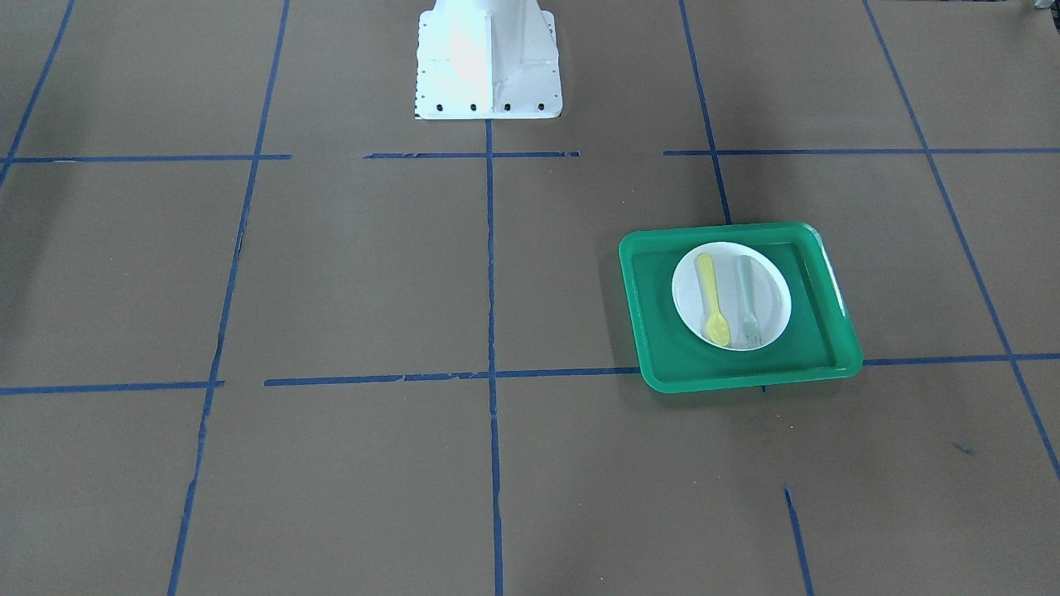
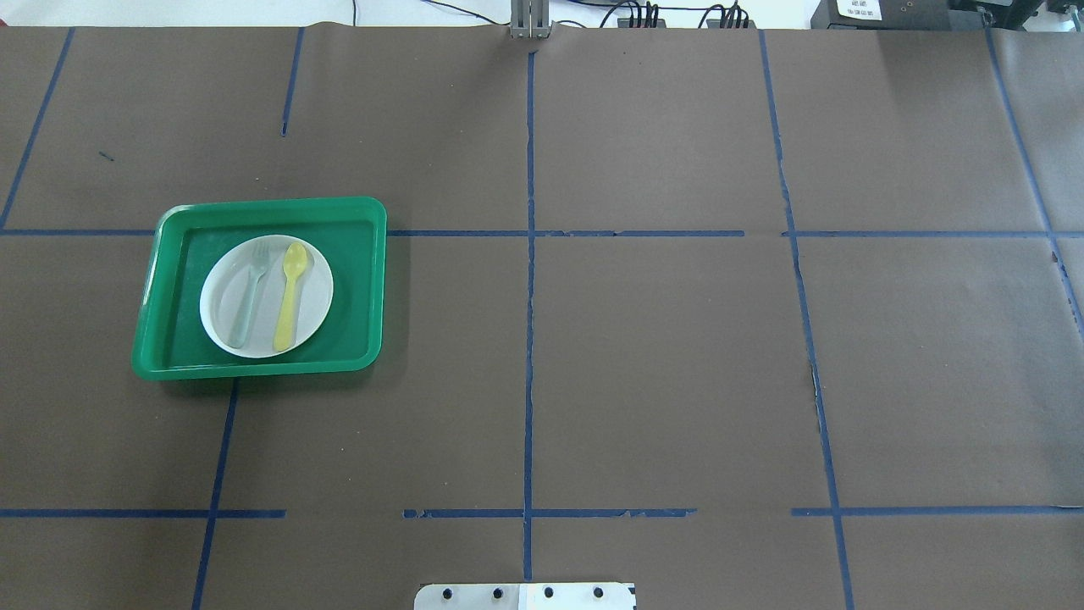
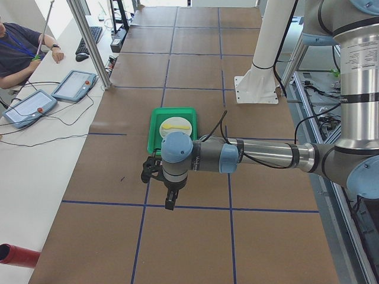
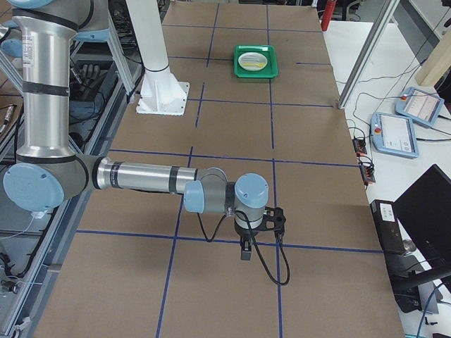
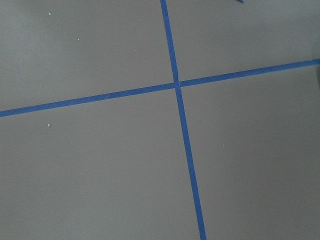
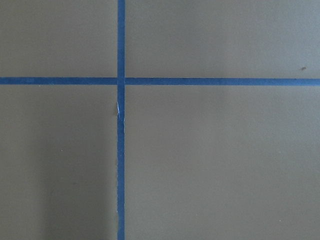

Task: Place spoon
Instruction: 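Reach the left gripper toward the yellow spoon on the white plate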

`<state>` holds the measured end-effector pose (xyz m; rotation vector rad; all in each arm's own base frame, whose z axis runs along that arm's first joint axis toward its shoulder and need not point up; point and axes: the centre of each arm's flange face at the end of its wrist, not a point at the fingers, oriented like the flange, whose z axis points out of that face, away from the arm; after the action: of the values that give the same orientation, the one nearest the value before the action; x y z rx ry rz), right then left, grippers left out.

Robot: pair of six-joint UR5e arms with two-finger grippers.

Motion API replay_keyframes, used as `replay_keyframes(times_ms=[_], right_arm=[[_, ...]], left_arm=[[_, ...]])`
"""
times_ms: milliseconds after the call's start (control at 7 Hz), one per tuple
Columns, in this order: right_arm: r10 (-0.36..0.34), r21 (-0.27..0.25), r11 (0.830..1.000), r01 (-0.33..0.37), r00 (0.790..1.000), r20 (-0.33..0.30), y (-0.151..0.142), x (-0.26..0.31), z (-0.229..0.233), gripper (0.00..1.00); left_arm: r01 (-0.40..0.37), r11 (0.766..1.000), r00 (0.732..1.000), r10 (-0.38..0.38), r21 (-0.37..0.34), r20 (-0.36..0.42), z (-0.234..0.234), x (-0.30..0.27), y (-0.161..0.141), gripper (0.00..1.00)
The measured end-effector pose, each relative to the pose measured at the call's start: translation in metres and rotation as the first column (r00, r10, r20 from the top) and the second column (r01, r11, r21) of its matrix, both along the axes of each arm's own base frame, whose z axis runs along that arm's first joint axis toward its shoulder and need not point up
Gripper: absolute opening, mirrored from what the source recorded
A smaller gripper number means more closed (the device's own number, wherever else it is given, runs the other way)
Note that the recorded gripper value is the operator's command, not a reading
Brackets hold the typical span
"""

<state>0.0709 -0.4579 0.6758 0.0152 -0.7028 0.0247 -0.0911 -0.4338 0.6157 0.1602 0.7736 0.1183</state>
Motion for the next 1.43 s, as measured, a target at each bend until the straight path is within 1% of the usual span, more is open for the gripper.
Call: replay_keyframes(times_ms=[429,571,714,857,1000,1143,1429], right_arm=[[0.000,-0.001,1.000,0.000,1.000,0.000,0.000,0.000,0.000,1.00],[0.000,0.000,1.000,0.000,1.000,0.000,0.000,0.000,0.000,1.00],[0.000,0.000,1.000,0.000,1.000,0.000,0.000,0.000,0.000,1.00],[0.000,-0.001,1.000,0.000,1.000,0.000,0.000,0.000,0.000,1.00],[0.000,-0.001,1.000,0.000,1.000,0.000,0.000,0.000,0.000,1.00],[0.000,-0.001,1.000,0.000,1.000,0.000,0.000,0.000,0.000,1.00],[0.000,-0.001,1.000,0.000,1.000,0.000,0.000,0.000,0.000,1.00]], left_arm=[[0.001,1.000,1.000,-0.001,-0.007,-0.001,0.005,0.000,-0.001,1.00],[-0.003,1.000,1.000,0.003,0.017,0.001,-0.001,0.000,-0.006,1.00],[-0.035,0.995,0.999,0.035,0.095,0.000,-0.017,0.014,-0.019,1.00],[-0.074,0.981,0.997,0.080,0.182,-0.022,-0.036,0.043,-0.032,1.00],[-0.072,0.971,0.994,0.089,0.226,-0.067,-0.056,0.076,-0.040,1.00],[-0.031,0.973,0.992,0.058,0.230,-0.113,-0.081,0.122,-0.050,1.00],[0.067,0.982,0.987,-0.040,0.175,-0.156,-0.138,0.227,-0.076,1.00]])
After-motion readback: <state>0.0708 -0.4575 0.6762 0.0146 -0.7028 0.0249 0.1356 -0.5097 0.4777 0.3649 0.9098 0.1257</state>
